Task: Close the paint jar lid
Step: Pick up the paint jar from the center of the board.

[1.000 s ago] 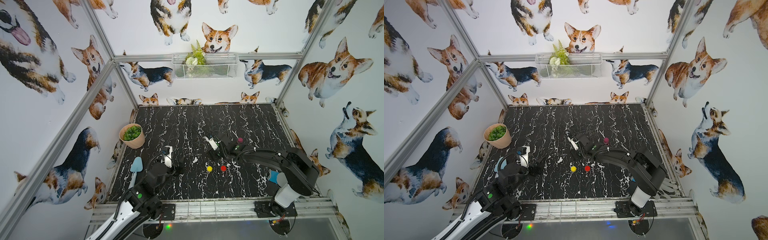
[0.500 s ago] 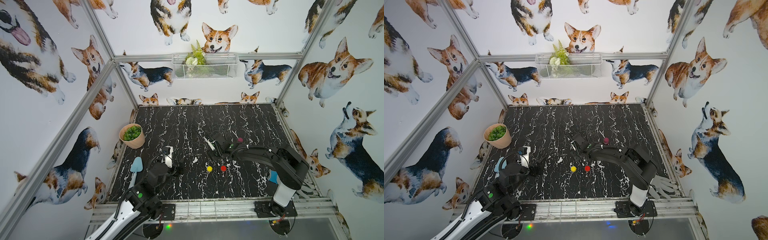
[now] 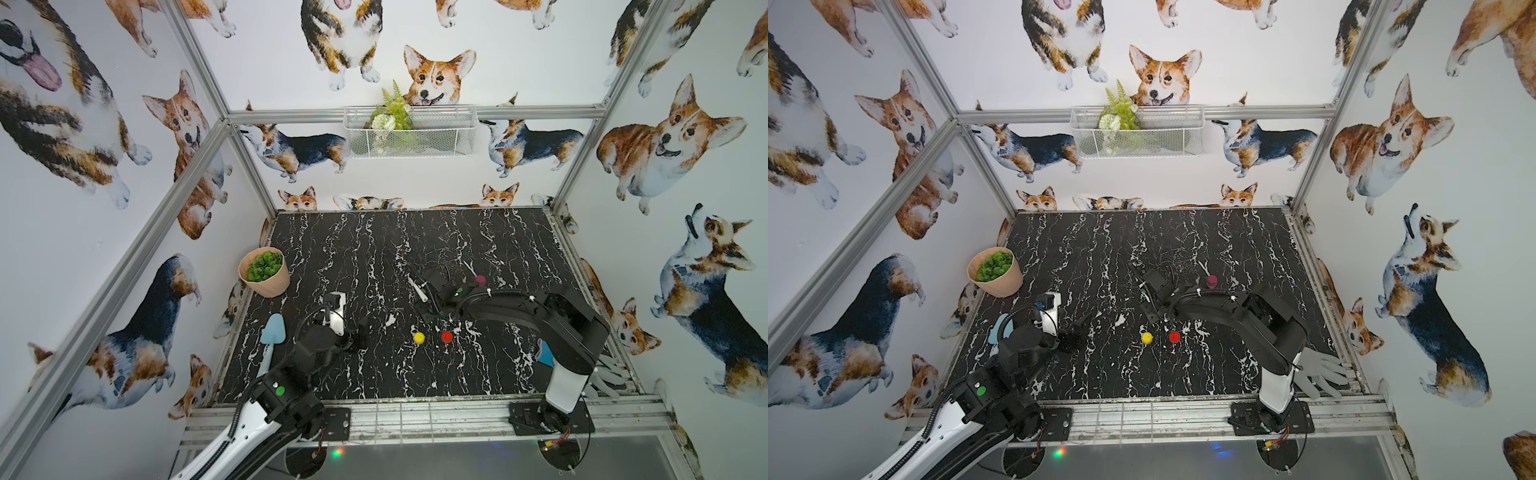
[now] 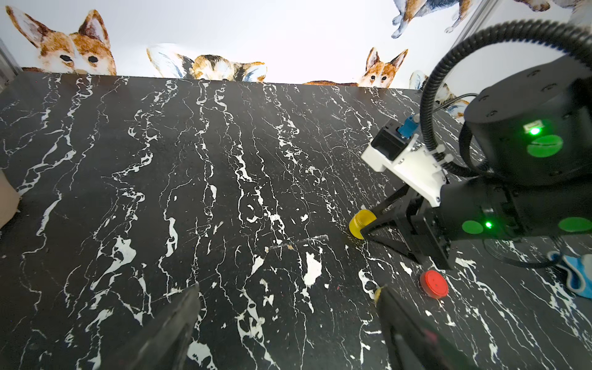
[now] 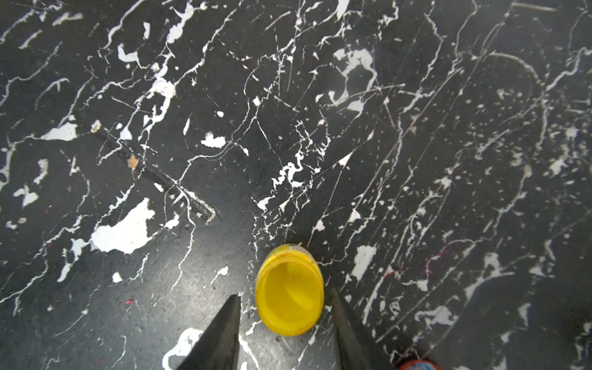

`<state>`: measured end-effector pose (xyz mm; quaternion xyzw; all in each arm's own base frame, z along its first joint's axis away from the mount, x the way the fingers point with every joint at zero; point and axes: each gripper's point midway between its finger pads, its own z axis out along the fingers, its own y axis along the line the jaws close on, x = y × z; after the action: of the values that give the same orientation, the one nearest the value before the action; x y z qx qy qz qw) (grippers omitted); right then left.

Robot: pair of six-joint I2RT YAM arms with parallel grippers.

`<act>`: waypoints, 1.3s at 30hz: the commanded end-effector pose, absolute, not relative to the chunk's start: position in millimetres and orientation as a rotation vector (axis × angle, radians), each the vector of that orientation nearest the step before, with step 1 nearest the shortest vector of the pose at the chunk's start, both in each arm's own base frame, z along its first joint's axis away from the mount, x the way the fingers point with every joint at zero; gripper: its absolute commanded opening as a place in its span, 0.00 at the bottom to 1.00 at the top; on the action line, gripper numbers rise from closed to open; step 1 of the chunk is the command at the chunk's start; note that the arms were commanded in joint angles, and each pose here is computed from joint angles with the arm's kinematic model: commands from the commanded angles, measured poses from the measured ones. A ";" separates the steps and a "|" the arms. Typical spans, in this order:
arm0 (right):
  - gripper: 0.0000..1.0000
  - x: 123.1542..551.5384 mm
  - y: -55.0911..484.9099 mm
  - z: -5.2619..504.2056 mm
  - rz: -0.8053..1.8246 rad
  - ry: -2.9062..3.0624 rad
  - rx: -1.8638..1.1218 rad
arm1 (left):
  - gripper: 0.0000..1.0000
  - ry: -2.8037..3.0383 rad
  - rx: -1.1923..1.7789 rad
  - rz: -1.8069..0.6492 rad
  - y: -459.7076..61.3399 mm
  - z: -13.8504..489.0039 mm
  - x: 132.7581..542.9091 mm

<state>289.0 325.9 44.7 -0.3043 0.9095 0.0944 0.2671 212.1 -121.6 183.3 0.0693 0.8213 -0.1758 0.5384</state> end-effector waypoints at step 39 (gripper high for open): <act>0.28 275.7 341.4 121.0 0.437 2.408 -0.980 | 0.80 1.667 0.382 -0.448 -159.4 193.7 228.1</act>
<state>291.0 342.6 113.5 -0.3315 0.8893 0.1474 0.2784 226.4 -148.1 159.8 0.1441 0.7850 -0.1730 0.5772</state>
